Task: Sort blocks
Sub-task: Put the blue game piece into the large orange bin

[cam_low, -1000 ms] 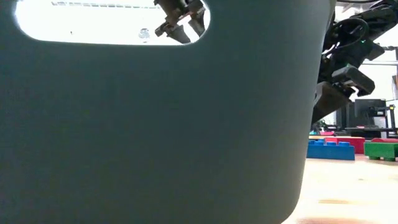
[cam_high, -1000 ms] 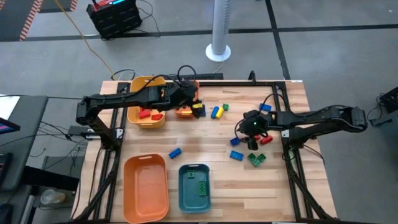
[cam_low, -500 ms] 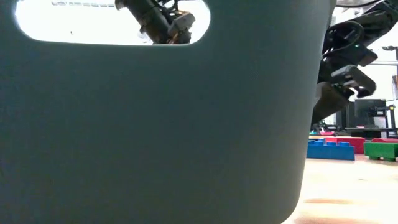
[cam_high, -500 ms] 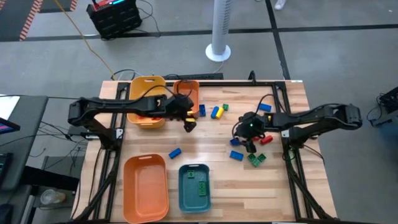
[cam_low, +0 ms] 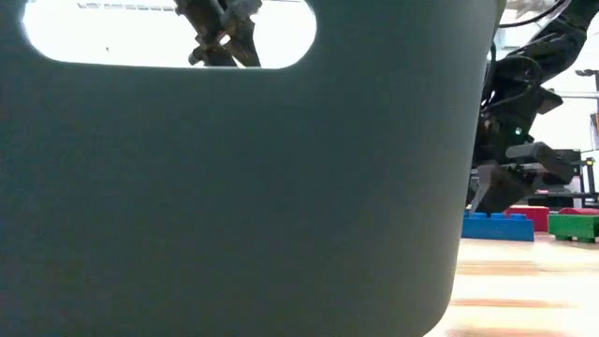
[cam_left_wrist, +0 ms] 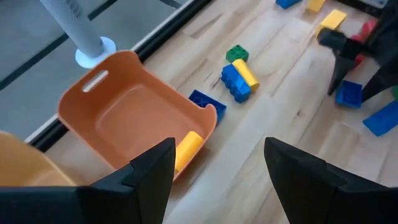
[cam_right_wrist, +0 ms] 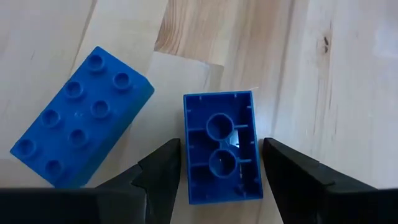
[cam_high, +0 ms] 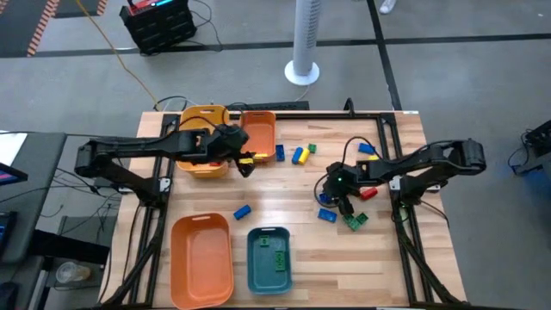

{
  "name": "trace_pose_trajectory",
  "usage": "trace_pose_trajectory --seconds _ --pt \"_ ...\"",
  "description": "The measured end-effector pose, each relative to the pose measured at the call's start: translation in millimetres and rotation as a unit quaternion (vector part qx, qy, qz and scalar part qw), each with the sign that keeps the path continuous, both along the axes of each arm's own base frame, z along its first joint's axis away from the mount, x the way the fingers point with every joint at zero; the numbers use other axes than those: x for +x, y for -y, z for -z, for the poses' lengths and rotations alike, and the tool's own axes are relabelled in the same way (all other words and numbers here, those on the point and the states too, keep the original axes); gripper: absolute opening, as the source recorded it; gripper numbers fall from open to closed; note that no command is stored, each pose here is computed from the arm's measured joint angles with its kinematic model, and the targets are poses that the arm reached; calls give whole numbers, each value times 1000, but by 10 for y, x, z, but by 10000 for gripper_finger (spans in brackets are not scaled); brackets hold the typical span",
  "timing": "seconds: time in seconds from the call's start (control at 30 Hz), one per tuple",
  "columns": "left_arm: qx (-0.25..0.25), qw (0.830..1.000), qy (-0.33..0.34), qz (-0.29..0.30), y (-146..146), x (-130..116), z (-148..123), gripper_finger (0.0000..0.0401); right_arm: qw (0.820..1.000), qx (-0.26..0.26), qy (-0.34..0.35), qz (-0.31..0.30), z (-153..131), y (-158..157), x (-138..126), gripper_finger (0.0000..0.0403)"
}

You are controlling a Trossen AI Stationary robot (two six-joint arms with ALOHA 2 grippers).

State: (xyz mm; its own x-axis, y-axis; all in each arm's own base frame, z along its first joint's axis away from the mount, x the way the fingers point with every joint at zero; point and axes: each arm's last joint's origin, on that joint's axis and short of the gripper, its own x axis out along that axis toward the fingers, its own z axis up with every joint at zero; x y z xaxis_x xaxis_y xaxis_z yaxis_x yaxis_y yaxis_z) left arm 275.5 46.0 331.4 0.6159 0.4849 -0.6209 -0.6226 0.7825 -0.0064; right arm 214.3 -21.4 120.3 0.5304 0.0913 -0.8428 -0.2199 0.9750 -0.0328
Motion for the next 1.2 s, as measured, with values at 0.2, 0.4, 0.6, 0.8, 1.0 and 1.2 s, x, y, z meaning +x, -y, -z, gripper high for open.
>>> trace_pose_trajectory --seconds 0.2,0.4,0.6,0.8,1.0,1.2 --pt "1 1000 13 -7 18 -150 -117 240 1000 6 -3 12 18 2 11 216" --pt "6 1000 7 -1 23 -187 -135 240 1000 6 14 21 -69 15 -23 125" --pt "46 998 1 31 1 -150 -126 240 995 13 62 79 -422 193 53 116" --pt "64 992 33 100 -208 -87 -58 240 972 97 134 169 -1031 437 318 116" --pt "84 978 63 181 -591 -145 -1 240 938 230 142 216 -1428 683 749 116" --pt "126 956 41 262 -744 -225 14 240 912 307 174 209 -1674 842 1096 116"
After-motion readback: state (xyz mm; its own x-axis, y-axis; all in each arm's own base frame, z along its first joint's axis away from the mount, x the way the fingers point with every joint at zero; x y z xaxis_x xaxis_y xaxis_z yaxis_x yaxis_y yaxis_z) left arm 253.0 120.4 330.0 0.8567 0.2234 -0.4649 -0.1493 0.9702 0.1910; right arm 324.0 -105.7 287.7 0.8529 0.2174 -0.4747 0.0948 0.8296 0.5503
